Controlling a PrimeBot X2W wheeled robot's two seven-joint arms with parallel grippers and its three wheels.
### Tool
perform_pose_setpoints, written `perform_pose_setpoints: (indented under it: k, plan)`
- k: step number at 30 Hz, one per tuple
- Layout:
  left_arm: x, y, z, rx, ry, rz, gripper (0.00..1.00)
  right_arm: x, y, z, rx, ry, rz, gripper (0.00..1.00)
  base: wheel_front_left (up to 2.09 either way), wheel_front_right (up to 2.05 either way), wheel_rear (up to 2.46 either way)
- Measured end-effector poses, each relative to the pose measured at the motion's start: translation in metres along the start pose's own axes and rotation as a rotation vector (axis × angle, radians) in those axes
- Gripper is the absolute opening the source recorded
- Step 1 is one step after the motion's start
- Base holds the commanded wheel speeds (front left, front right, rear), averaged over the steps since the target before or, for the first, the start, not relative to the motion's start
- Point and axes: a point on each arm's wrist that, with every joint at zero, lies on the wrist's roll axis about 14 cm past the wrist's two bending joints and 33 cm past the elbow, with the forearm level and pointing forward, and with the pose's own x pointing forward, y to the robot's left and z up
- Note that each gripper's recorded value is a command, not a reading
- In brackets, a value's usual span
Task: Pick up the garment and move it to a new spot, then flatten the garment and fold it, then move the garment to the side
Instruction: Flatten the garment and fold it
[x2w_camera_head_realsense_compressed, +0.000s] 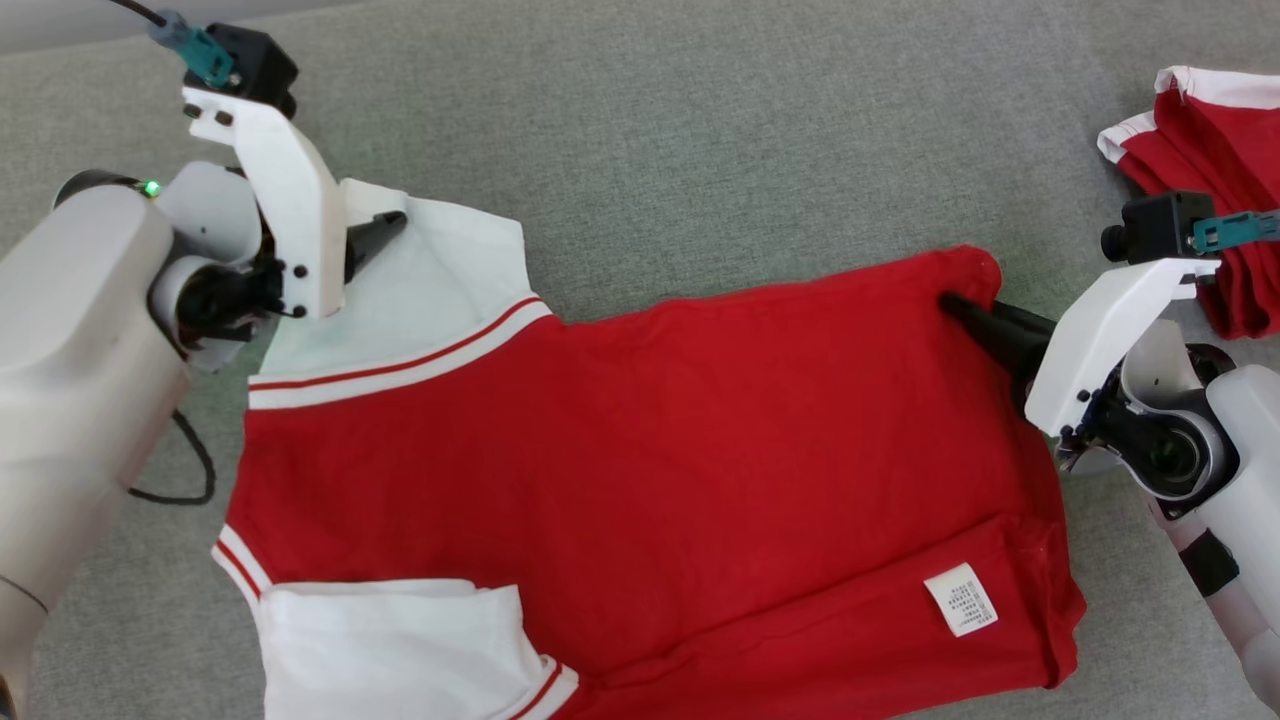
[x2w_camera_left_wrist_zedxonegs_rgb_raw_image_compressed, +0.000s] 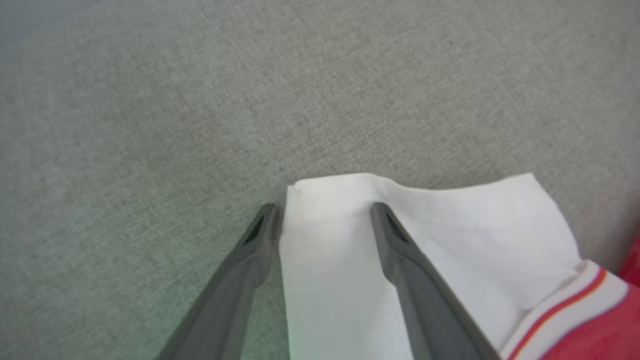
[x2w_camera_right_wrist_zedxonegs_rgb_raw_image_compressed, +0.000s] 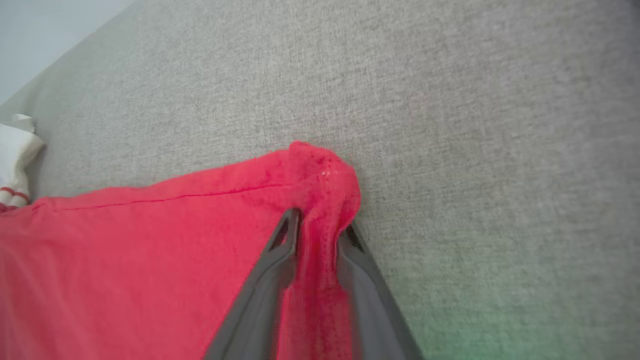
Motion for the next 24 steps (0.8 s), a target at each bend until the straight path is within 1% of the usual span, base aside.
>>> perform_pose_setpoints:
  k: [1, 2, 3, 7, 10, 13, 17, 21, 24]
  plan:
    - [0.001, -0.001, -0.001, 0.000, 0.009, -0.003, 0.46, 0.000, -0.001, -0.001, -0.003, 0.003, -0.003, 0.15, 0.00, 0.00, 0.00]
    - [0.001, 0.000, -0.001, 0.003, 0.012, -0.001, 0.07, 0.000, -0.002, -0.001, -0.006, -0.002, -0.007, 0.00, 0.00, 0.00, 0.00]
    - [0.000, 0.002, 0.000, 0.008, 0.010, 0.006, 0.00, 0.001, -0.003, -0.001, -0.007, -0.004, -0.008, 0.00, 0.00, 0.00, 0.00]
    - [-0.003, 0.005, 0.002, 0.023, -0.011, 0.024, 0.00, 0.001, 0.000, 0.004, -0.009, -0.058, -0.001, 0.00, 0.00, 0.00, 0.00]
    - [-0.010, 0.011, 0.005, 0.025, -0.038, 0.048, 0.00, -0.002, 0.001, 0.020, -0.006, -0.167, -0.002, 0.00, 0.00, 0.00, 0.00]
    - [-0.020, 0.016, 0.009, 0.033, -0.065, 0.074, 0.00, -0.007, 0.003, 0.031, 0.003, -0.244, -0.003, 0.00, 0.00, 0.00, 0.00]
    - [-0.040, 0.017, 0.011, 0.049, -0.089, 0.094, 0.00, -0.017, 0.000, 0.039, 0.021, -0.302, -0.020, 0.00, 0.00, 0.00, 0.00]
    - [-0.062, 0.014, 0.014, 0.055, -0.119, 0.105, 0.00, -0.025, -0.001, 0.038, 0.030, -0.325, -0.034, 0.00, 0.00, 0.00, 0.00]
    - [-0.078, 0.009, 0.017, 0.062, -0.137, 0.106, 0.00, -0.030, 0.007, 0.039, 0.032, -0.337, -0.017, 0.00, 0.00, 0.00, 0.00]
